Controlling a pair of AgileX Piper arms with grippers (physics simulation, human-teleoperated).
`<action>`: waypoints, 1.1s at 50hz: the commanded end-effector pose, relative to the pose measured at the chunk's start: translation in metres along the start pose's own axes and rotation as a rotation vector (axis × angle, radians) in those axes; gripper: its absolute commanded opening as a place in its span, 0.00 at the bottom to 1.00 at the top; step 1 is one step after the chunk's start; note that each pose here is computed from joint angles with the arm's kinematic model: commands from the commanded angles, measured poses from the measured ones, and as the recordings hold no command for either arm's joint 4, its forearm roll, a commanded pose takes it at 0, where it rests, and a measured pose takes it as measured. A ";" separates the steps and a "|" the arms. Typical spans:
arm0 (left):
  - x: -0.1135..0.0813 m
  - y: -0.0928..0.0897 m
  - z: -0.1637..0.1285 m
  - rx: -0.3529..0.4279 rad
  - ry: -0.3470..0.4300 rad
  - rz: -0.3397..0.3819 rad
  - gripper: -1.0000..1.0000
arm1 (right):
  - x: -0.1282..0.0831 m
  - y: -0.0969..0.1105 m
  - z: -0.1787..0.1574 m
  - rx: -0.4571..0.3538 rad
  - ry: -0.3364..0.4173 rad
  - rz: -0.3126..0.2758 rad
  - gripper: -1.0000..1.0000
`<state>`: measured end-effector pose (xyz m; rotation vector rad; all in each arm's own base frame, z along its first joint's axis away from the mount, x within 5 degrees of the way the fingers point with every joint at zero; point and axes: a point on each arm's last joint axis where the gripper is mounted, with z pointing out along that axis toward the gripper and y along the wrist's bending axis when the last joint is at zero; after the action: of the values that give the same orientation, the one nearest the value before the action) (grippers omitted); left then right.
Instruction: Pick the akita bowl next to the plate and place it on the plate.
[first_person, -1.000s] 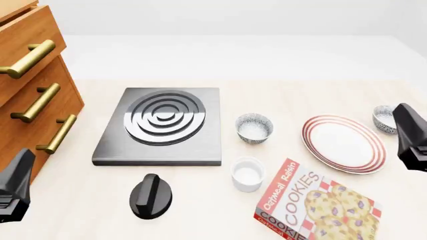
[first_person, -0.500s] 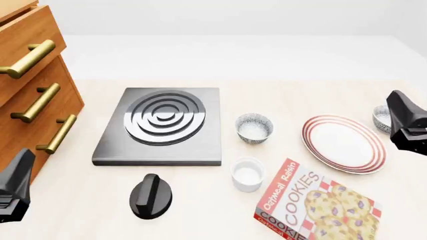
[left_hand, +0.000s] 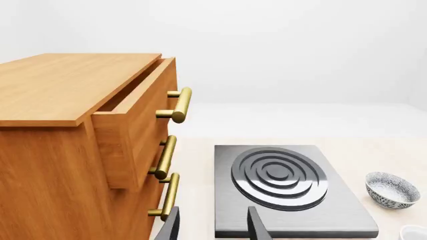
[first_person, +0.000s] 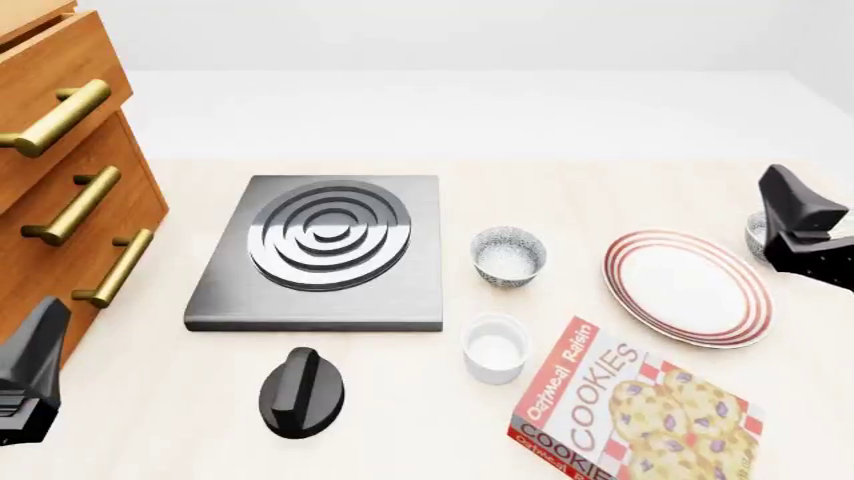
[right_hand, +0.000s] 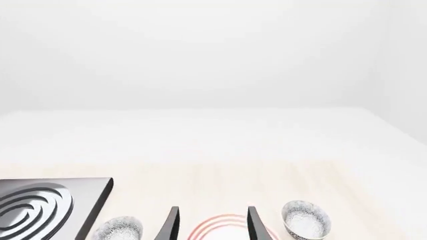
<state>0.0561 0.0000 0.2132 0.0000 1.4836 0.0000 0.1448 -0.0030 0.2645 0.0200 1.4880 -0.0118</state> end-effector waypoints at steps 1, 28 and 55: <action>0.000 0.000 0.000 0.000 0.000 0.000 1.00 | 0.004 -0.001 0.010 0.007 0.009 -0.009 1.00; 0.000 0.000 0.000 0.000 0.000 0.000 1.00 | 0.007 -0.010 0.039 0.053 0.030 -0.030 1.00; 0.000 0.000 0.000 0.000 0.000 0.000 1.00 | 0.016 -0.020 0.061 0.094 0.047 -0.059 1.00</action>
<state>0.0561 0.0000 0.2132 0.0000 1.4836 0.0000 0.1981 -0.0204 0.2568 0.0497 1.5264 -0.1117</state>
